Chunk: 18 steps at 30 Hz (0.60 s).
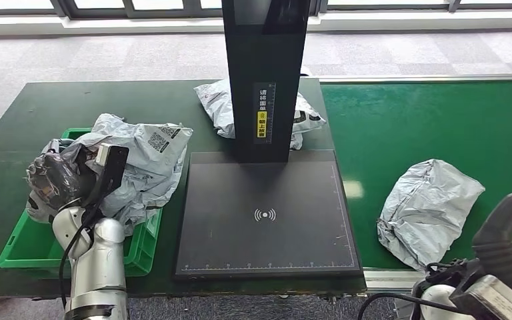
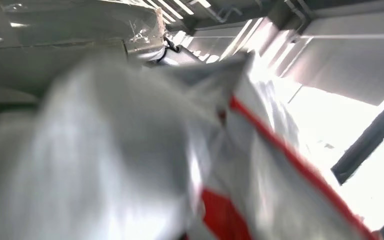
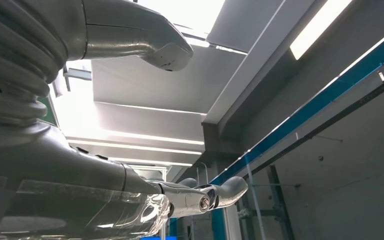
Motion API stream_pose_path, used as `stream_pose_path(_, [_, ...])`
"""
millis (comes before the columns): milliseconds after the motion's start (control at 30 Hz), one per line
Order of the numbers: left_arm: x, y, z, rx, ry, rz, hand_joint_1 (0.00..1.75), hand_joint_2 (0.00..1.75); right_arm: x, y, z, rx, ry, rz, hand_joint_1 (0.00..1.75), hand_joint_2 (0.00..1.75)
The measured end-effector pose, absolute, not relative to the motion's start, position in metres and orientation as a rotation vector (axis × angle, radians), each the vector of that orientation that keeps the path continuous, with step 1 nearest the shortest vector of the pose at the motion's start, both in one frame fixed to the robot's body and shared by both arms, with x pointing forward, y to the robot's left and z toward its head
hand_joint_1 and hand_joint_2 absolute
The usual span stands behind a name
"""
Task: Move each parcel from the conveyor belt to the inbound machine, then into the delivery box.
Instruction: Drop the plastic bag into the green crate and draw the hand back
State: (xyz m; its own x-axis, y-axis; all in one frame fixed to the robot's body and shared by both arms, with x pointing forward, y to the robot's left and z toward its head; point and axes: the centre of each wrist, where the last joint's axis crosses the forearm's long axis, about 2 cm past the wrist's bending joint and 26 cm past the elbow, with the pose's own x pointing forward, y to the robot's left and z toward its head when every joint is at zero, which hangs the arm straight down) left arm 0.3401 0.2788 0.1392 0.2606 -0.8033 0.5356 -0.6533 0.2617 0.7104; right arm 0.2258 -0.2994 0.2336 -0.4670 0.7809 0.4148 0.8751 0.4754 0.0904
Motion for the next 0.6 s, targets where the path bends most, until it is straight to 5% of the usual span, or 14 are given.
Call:
stream_pose_path(33, [0.342, 0.278, 0.135, 1.444, -1.407, -0.182, 0.00, 1.75, 0.226, -0.299, 0.234, -1.400, -2.411, -0.419, 0.00, 1.75])
stream_pose_path(233, [0.358, 0.264, 0.105, 1.362, -1.146, -0.251, 0.00, 1.75, 0.226, -0.299, 0.234, -1.398, -2.414, -0.419, 0.00, 1.75])
stream_pose_path(600, [0.368, 0.248, 0.092, 1.278, -1.146, -0.388, 0.00, 1.75, 0.226, -0.299, 0.234, -1.397, -2.413, -0.420, 0.00, 1.75])
